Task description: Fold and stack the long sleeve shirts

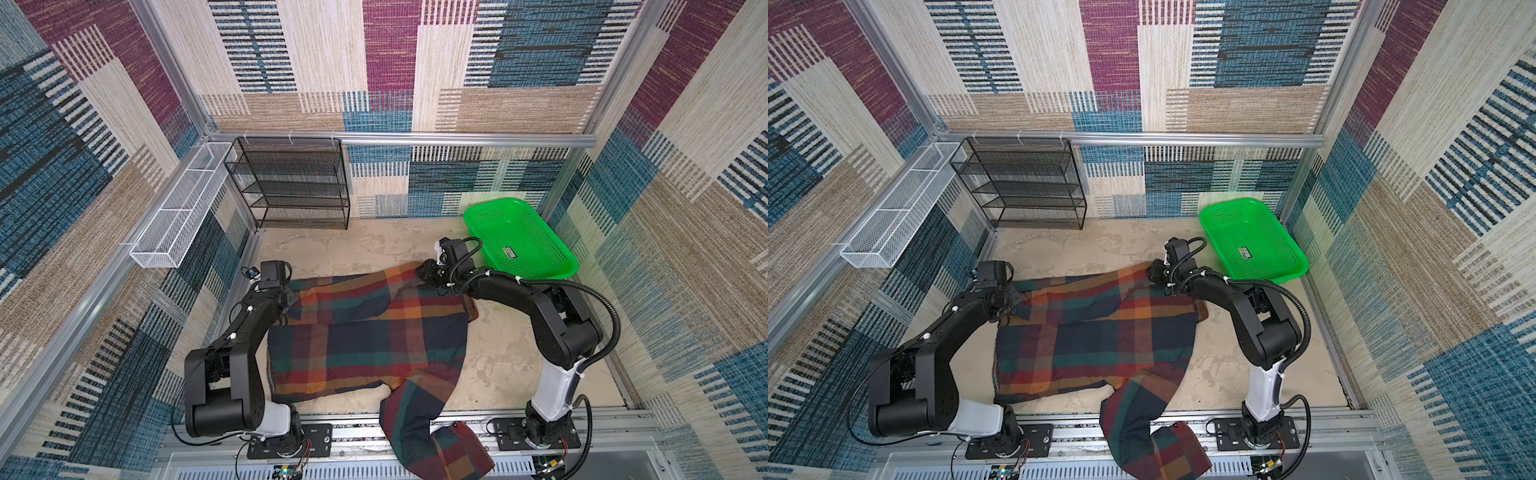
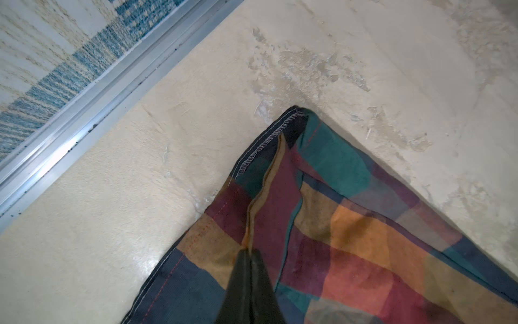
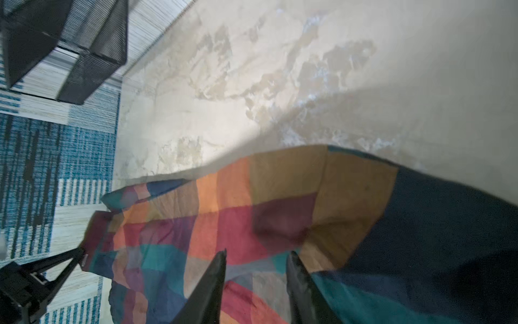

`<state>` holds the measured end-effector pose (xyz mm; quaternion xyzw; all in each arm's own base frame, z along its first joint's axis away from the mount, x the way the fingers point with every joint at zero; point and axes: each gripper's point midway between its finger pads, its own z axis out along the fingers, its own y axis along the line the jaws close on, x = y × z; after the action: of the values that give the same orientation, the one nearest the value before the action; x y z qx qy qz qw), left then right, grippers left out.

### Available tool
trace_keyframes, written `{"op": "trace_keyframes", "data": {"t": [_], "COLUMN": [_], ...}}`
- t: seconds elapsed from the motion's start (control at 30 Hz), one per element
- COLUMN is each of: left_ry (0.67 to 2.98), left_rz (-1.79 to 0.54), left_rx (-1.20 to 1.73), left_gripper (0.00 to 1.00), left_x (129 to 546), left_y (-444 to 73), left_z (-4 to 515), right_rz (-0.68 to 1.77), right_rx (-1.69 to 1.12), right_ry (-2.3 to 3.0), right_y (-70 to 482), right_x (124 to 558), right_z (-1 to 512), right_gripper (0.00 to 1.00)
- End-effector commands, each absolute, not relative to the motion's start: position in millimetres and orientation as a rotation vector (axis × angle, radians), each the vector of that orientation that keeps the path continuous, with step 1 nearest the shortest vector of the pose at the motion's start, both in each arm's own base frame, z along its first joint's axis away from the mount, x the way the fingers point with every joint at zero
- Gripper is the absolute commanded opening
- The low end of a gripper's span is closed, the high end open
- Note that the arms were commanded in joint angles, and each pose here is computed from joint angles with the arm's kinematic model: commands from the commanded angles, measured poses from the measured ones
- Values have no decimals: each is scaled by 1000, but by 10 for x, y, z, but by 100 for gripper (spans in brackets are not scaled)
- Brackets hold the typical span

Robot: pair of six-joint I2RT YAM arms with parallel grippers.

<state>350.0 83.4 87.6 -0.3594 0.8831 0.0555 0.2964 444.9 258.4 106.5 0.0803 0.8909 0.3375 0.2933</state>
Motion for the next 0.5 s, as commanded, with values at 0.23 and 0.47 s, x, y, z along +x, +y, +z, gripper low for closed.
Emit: {"op": "trace_keyframes", "data": {"t": [0.23,0.47], "left_ry": [2380,2400], "left_rz": [121,104], "left_rx": [-970,-991], "left_gripper": [0,0], "left_x": [3523,3538], "left_y": [825,832], "left_z": [788,712], "right_rz": [930,888], "right_rx": [322,418], "right_ry": [2334,2360], "right_y": [2685,2406], "right_x": [4753,4333], "right_z": [934,470], "right_gripper": [29,24]}}
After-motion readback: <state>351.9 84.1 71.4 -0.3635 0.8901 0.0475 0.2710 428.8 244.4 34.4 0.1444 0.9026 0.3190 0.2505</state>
